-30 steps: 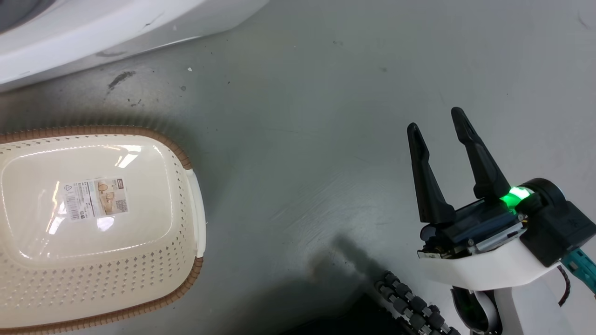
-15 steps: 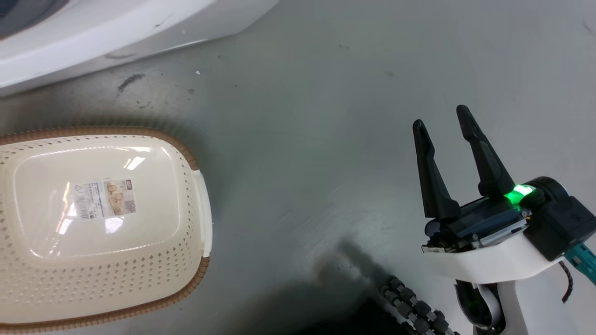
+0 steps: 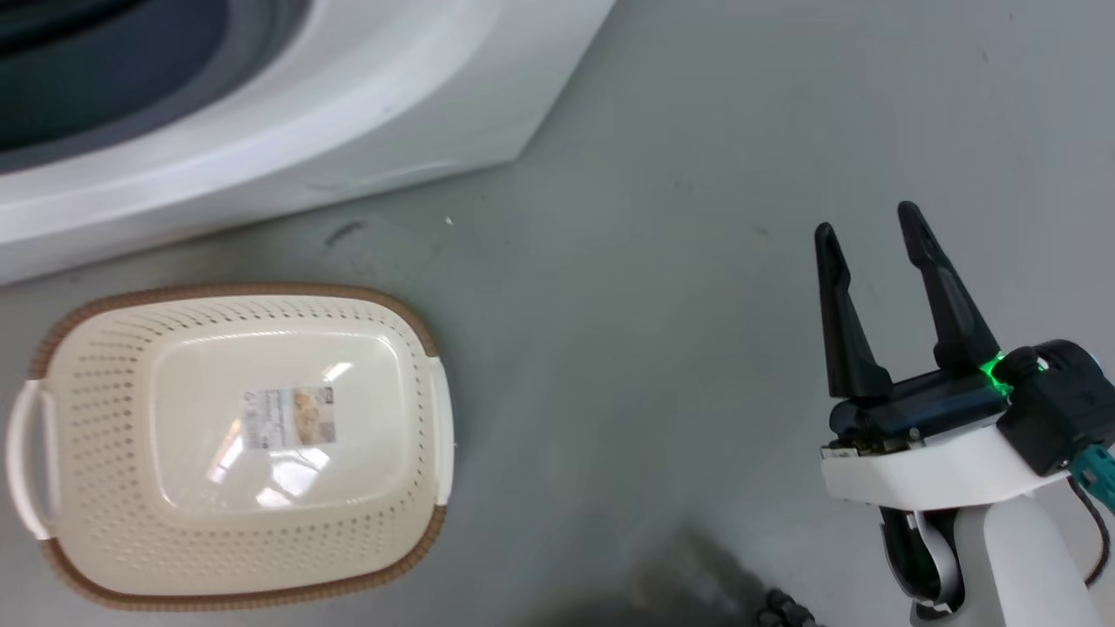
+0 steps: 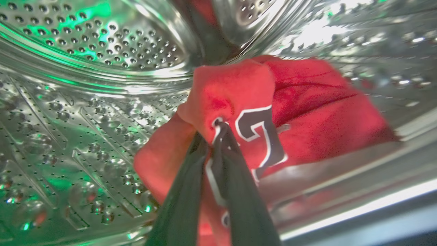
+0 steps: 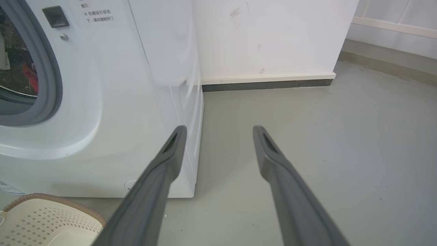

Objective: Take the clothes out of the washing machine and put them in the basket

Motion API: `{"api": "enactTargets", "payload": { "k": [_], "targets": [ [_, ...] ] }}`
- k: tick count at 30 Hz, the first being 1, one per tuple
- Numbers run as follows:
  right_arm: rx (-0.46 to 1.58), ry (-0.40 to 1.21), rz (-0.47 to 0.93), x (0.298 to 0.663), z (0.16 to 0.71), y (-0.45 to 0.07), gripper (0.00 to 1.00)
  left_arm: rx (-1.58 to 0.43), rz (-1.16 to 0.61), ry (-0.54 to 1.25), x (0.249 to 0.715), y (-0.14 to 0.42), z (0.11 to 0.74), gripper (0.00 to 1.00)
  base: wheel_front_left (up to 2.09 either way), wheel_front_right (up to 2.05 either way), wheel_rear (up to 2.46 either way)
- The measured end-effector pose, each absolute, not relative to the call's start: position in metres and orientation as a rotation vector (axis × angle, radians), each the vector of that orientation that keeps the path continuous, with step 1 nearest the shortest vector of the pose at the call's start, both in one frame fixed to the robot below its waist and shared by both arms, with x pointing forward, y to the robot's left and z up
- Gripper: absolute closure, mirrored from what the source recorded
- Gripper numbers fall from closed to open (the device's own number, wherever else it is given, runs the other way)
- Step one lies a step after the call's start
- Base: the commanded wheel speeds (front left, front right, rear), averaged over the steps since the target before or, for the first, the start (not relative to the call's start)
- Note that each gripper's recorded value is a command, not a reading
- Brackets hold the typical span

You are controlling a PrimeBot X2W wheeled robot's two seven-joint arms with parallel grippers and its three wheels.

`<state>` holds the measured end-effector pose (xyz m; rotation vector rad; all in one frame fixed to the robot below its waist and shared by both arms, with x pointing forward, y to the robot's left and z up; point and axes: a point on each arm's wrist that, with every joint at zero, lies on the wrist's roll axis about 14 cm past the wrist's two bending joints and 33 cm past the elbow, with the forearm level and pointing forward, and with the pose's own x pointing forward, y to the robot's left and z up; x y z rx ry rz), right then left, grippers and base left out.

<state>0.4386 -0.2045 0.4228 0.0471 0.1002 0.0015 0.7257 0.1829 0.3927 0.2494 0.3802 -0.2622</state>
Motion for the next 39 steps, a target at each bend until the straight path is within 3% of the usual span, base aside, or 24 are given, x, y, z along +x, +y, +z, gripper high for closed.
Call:
{"api": "enactTargets", "payload": {
  "k": [10,19,27,33,39],
  "targets": [
    [0.008,-0.014,0.044,0.424,0.472,-0.191,0.00,0.176,-0.388,0.102,0.652,0.144,0.469,1.00,0.00,0.00,0.00],
    [-0.022,-0.109,0.049,0.415,0.508,-0.190,0.00,0.091,-0.358,-0.101,0.589,0.147,0.549,1.00,0.00,0.00,0.00],
    [-0.013,-0.174,0.099,0.403,0.532,-0.172,0.00,0.086,-0.316,-0.358,0.504,0.155,0.631,1.00,0.00,0.00,0.00],
    [-0.008,-0.189,0.116,0.397,0.538,-0.165,0.00,0.094,-0.319,-0.347,0.466,0.158,0.623,1.00,0.00,0.00,0.00],
    [-0.005,-0.188,0.109,0.390,0.539,-0.168,0.00,0.052,-0.329,-0.197,0.432,0.155,0.573,1.00,0.00,0.00,0.00]
  ]
}}
